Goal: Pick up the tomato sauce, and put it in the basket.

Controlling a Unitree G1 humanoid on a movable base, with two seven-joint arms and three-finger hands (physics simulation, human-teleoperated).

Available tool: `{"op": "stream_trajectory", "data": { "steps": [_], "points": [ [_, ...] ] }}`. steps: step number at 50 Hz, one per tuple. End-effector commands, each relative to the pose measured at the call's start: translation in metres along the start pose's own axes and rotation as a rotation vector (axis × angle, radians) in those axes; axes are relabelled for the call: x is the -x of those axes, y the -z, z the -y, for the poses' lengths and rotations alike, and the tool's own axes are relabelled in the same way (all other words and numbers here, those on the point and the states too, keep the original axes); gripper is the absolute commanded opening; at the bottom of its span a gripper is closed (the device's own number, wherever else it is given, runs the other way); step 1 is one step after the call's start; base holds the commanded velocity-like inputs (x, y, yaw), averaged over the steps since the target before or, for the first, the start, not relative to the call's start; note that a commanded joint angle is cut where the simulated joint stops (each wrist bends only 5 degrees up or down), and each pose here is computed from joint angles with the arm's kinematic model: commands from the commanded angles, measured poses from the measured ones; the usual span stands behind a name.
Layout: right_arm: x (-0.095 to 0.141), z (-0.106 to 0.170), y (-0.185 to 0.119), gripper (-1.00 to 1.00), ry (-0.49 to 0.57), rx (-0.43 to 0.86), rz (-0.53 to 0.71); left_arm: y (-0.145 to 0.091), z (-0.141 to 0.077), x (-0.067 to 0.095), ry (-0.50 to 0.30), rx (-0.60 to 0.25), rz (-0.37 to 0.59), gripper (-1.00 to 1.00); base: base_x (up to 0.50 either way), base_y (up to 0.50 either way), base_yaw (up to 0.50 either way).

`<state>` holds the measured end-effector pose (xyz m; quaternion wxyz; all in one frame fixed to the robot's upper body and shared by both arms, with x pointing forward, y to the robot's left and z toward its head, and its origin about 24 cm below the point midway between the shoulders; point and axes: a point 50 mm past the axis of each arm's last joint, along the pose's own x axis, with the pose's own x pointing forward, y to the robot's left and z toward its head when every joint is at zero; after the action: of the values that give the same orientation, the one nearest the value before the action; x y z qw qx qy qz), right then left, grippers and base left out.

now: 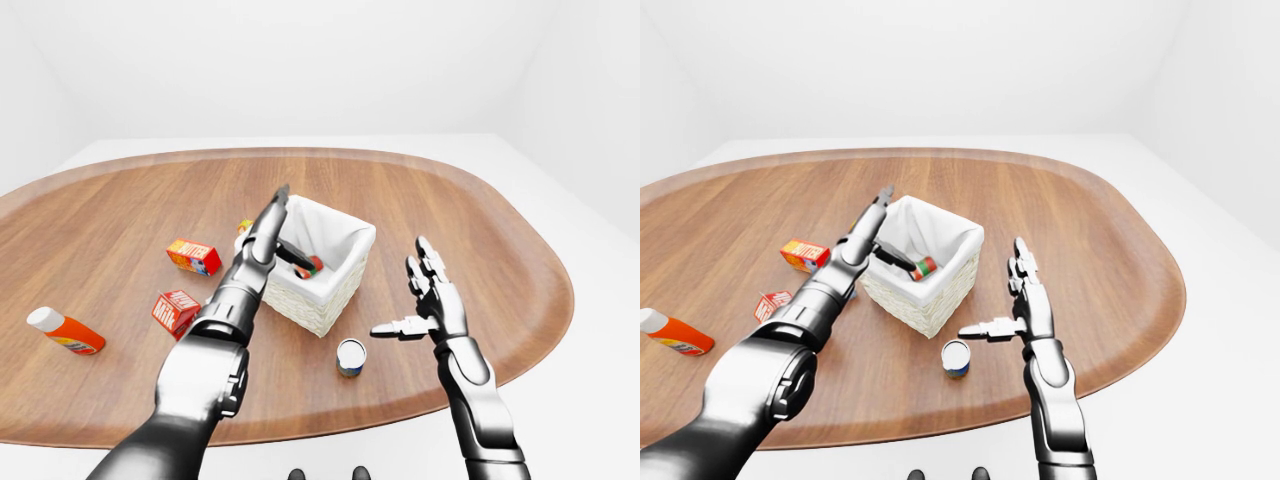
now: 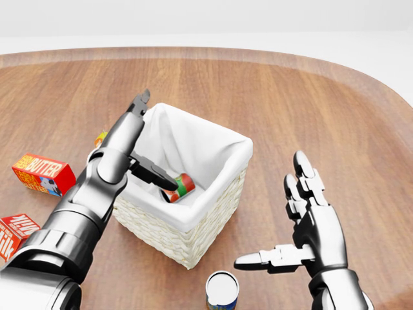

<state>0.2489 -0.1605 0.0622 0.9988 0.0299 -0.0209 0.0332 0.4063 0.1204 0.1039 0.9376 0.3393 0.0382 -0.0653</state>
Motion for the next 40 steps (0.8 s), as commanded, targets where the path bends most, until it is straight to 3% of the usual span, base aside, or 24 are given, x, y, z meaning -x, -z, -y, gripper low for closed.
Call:
{"op": "stream_trajectory", "data": {
  "steps": [1,11,20,33,40],
  "points": [
    [0.0,0.0,-0.001,1.0,0.002,0.0,0.006,-0.005,-0.006,0.0,-0.01,0.023,0.029,1.0,0.0,0.0,0.0],
    [0.0,0.0,0.003,1.0,0.001,0.0,-0.014,-0.012,-0.019,0.003,-0.043,0.085,0.099,1.0,0.0,0.0,0.0],
    [0.0,-0.001,0.005,1.0,0.0,0.001,-0.02,-0.019,-0.029,0.016,-0.066,0.129,0.15,1.0,0.0,0.0,0.0],
    [0.0,-0.001,0.007,1.0,-0.002,0.002,-0.03,-0.037,-0.041,0.053,-0.105,0.147,0.322,1.0,0.0,0.0,0.0],
    [0.0,-0.001,0.005,1.0,-0.002,0.004,-0.023,-0.049,-0.044,0.084,-0.132,0.145,0.447,1.0,0.0,0.0,0.0]
  ]
}}
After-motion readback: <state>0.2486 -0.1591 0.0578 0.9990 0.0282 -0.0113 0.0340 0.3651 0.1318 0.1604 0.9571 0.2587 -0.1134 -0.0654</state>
